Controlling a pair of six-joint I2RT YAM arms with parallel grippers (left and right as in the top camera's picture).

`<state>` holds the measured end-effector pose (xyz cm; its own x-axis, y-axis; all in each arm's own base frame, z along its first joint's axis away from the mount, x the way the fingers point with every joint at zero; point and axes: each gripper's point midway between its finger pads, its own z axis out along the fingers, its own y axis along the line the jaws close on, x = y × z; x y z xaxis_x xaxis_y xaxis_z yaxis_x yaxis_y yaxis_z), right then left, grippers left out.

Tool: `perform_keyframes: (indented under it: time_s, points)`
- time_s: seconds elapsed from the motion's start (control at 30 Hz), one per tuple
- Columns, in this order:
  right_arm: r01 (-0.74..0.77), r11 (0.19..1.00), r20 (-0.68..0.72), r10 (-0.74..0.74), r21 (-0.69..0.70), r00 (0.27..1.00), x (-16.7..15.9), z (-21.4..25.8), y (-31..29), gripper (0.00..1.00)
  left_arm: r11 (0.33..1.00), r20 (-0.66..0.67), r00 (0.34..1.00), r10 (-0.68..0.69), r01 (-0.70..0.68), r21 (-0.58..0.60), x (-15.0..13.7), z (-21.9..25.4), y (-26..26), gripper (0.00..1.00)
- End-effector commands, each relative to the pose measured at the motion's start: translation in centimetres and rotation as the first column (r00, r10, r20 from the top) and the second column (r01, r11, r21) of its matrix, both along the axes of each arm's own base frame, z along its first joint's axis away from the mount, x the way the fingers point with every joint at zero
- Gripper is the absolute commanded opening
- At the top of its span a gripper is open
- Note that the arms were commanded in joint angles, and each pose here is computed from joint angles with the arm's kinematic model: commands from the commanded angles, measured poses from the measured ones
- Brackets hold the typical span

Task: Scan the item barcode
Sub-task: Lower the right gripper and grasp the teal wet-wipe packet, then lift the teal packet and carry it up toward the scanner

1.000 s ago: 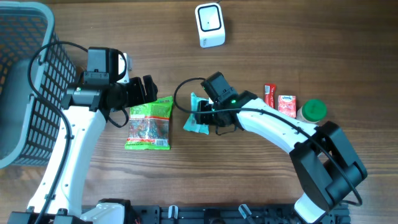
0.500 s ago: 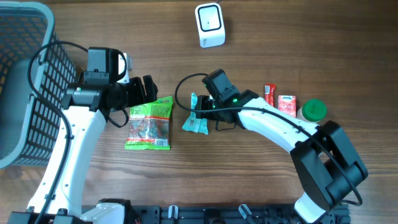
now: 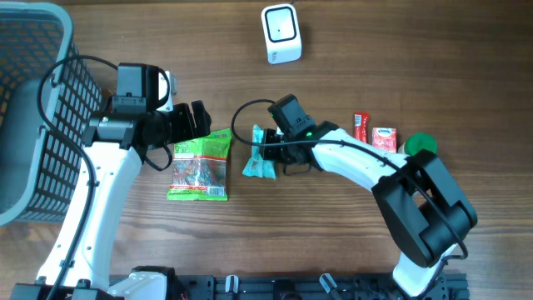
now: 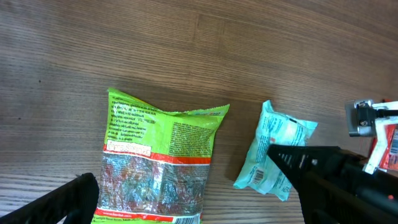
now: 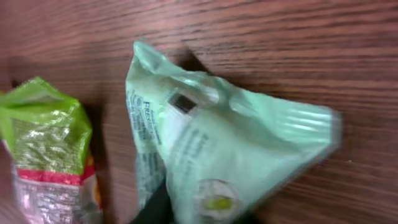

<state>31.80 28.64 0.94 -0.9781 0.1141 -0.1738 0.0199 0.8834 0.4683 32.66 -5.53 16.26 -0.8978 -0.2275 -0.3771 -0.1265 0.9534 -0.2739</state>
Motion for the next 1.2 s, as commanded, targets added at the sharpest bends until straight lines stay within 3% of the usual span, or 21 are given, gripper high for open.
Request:
perform_keyframes:
  time_s: [0.0, 0.3, 0.63, 1.17]
  points:
    - [-0.050, 0.998, -0.026, 0.050, -0.028, 0.998, -0.9, -1.3, -0.6, 0.08, 1.000, 0.001, 1.000, -0.005, 0.005, -0.012, 0.1, 0.1, -0.3, 1.00]
    - [-0.379, 0.923, 0.261, 0.349, 0.073, 0.900, -1.4, 9.1, 0.1, 0.04, 1.000, 0.001, 1.000, -0.005, 0.005, -0.012, 0.1, 0.1, -0.3, 1.00]
    - [-0.404, 0.911, 0.487, 0.317, 0.081, 0.814, -4.4, 21.0, -4.0, 0.04, 1.000, 0.001, 1.000, -0.005, 0.005, -0.012, 0.1, 0.1, -0.3, 1.00]
    - [-0.412, 0.909, 0.474, 0.334, 0.067, 0.815, -6.2, 21.6, -5.0, 0.04, 1.000, 0.001, 1.000, -0.005, 0.005, -0.012, 0.1, 0.1, -0.3, 1.00]
